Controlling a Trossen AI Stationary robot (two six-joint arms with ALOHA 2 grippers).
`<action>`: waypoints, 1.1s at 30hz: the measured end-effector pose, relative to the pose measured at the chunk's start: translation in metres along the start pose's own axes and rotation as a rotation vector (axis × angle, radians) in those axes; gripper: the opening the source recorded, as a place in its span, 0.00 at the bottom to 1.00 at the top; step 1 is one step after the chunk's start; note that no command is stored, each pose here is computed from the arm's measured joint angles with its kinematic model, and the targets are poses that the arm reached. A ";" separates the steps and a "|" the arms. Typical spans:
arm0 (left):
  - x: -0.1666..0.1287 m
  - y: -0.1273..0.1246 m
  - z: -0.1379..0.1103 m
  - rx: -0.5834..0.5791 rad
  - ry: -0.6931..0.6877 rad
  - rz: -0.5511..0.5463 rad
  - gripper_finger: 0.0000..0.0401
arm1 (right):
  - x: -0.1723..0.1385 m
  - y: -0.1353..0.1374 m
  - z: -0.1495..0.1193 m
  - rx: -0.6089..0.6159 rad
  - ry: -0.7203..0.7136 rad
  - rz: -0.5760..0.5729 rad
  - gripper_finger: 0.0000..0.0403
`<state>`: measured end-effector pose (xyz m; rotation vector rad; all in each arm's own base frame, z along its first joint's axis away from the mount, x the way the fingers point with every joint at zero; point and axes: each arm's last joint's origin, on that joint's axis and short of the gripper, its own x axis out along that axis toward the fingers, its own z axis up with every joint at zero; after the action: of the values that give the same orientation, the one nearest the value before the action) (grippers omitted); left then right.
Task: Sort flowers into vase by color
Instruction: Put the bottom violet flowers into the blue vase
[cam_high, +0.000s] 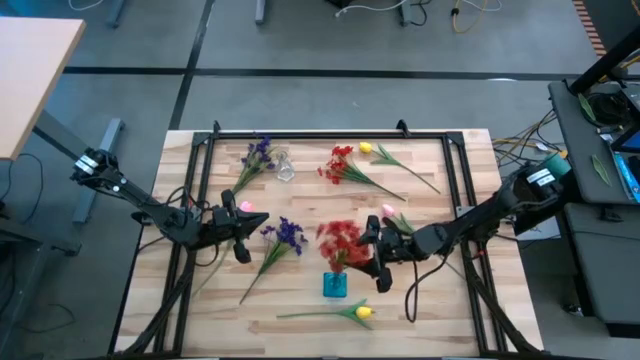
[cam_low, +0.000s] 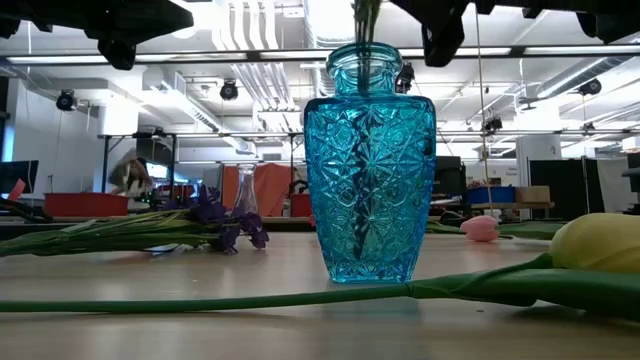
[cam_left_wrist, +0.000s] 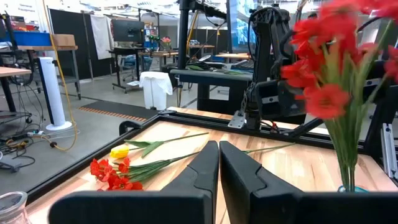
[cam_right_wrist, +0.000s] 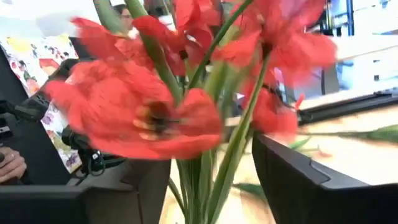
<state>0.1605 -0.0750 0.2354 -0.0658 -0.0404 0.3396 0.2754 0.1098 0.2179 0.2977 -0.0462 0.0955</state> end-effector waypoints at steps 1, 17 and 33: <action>0.000 0.000 0.000 0.000 0.000 0.000 0.00 | -0.001 0.000 0.000 0.012 0.016 -0.005 0.57; 0.014 -0.023 0.012 0.027 0.287 0.011 0.31 | -0.041 0.004 0.016 0.218 0.485 -0.181 0.61; 0.030 -0.073 -0.046 -0.124 1.161 0.306 0.71 | -0.076 0.043 0.041 0.473 0.746 -0.138 0.62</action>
<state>0.2153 -0.1362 0.1960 -0.3856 1.1085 0.5623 0.1947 0.1316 0.2651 0.7196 0.7459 0.0746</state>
